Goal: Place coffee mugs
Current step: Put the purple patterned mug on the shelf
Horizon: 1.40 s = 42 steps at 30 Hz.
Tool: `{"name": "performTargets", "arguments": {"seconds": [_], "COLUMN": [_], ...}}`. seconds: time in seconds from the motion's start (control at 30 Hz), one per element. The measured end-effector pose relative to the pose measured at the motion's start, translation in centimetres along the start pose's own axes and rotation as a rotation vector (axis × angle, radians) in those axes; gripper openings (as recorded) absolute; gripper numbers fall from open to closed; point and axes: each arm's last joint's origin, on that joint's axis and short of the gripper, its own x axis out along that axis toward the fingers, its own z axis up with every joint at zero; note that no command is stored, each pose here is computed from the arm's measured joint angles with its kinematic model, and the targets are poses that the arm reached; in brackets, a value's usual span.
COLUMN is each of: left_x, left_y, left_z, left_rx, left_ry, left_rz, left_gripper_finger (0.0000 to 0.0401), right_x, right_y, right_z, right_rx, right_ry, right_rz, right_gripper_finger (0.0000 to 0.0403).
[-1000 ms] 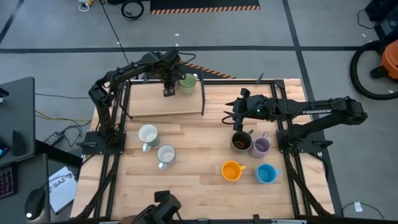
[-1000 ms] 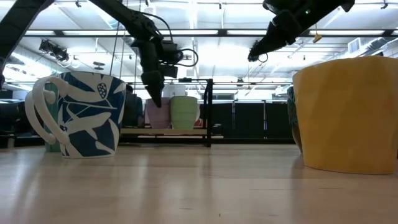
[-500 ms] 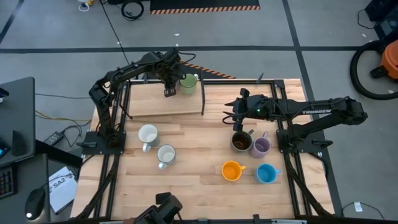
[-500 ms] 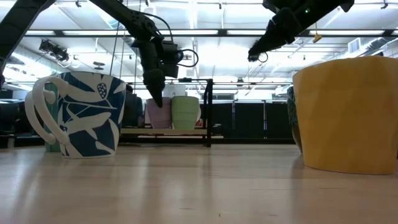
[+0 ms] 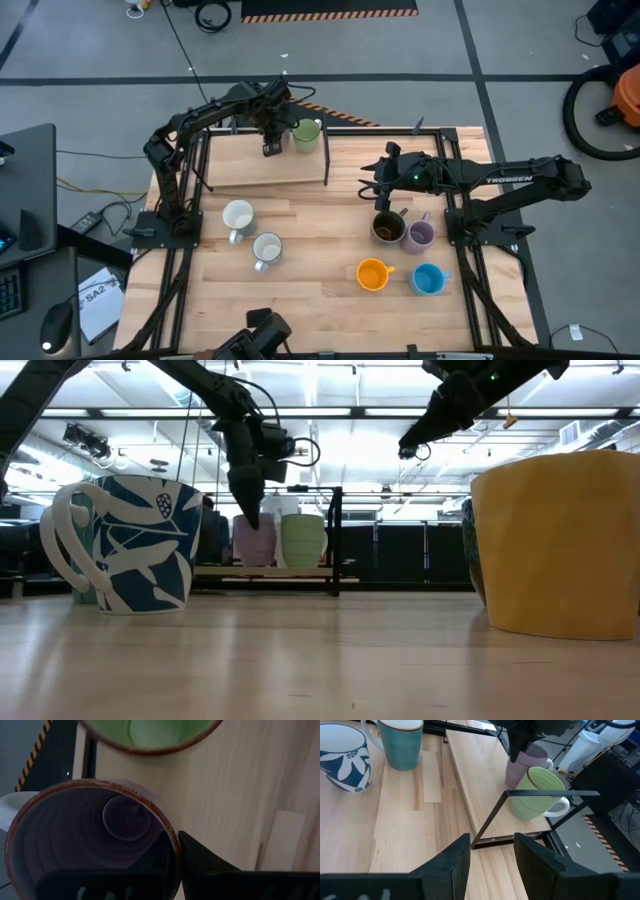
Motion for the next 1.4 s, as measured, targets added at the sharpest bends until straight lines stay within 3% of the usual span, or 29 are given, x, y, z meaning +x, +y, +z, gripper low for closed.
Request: {"name": "performTargets", "arguments": {"seconds": [0.93,1.4], "left_x": [1.4,0.3], "left_y": [0.4,0.6], "left_z": [0.3,0.4], "left_rx": [0.035,0.0], "left_ry": [0.012,0.003], "left_rz": [0.001,-0.061], "left_gripper_finger": [0.0039,0.0033], "right_x": [0.0,0.0], "right_y": [0.1,0.1], "right_z": [0.1,0.1], "right_rx": [0.005,0.005], "right_ry": [-0.01,-0.011], "right_rz": [0.022,0.023], "right_gripper_finger": [0.0158,0.0158]}}
